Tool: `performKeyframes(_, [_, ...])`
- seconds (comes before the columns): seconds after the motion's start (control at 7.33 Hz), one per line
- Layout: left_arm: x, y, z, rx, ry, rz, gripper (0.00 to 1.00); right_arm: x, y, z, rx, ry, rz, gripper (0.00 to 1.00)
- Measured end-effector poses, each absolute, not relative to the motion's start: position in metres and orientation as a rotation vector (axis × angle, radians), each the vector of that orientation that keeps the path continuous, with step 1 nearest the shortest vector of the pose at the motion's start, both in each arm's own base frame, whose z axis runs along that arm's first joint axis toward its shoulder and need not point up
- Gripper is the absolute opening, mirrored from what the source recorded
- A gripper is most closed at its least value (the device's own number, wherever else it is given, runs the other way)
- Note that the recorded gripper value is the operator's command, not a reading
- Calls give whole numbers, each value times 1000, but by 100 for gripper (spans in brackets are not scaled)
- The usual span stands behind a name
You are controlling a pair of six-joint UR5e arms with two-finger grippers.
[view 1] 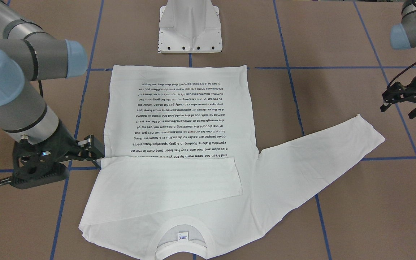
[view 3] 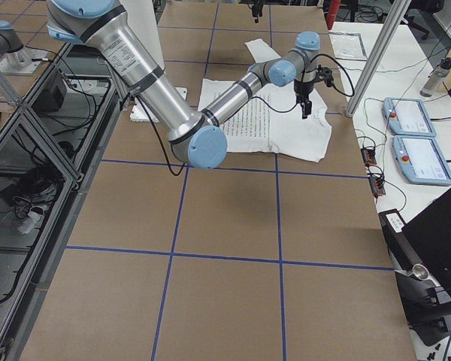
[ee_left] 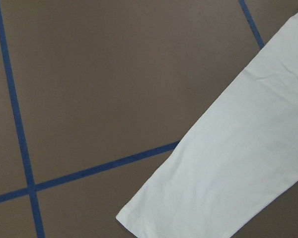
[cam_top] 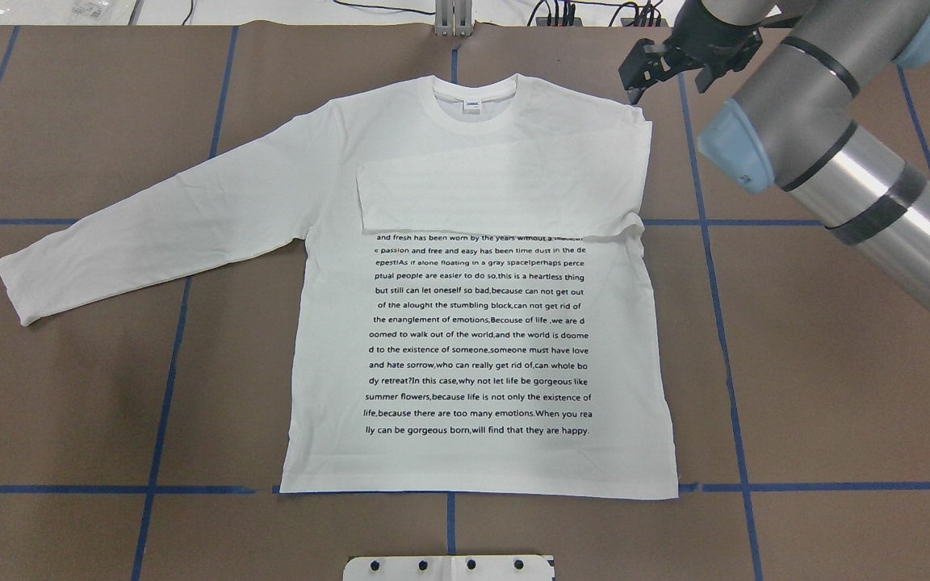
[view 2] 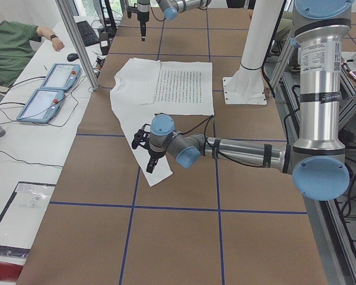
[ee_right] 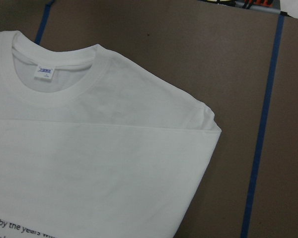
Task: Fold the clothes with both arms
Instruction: 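Withdraw the right gripper while the left gripper moves to the sleeve cuff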
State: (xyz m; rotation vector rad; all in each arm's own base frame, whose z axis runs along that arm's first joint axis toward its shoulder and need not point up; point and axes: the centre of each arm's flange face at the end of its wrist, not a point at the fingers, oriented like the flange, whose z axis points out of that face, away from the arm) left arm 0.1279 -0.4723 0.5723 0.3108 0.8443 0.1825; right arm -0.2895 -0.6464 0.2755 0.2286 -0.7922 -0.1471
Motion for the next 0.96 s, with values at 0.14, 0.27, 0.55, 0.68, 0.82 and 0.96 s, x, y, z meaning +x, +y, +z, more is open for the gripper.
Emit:
performKeyframes(0.14, [146, -466, 580, 282, 842, 183, 100, -260, -644, 310, 207, -798, -173, 100])
performKeyframes(0.27, [165, -460, 588, 249, 836, 184, 100, -236, -638, 338, 188, -805, -187, 100])
performKeyframes(0.55, [185, -453, 619, 244, 822, 194, 100, -210, -614, 375, 177, -802, -208, 100])
performKeyframes(0.68, [188, -450, 635, 255, 829, 198, 100, -200, -602, 386, 176, -799, -217, 100])
performKeyframes(0.82, [194, -448, 641, 263, 841, 201, 100, -194, -594, 392, 177, -797, -219, 100])
performKeyframes(0.96, [202, -445, 641, 264, 851, 213, 100, -191, -590, 395, 177, -795, -219, 100])
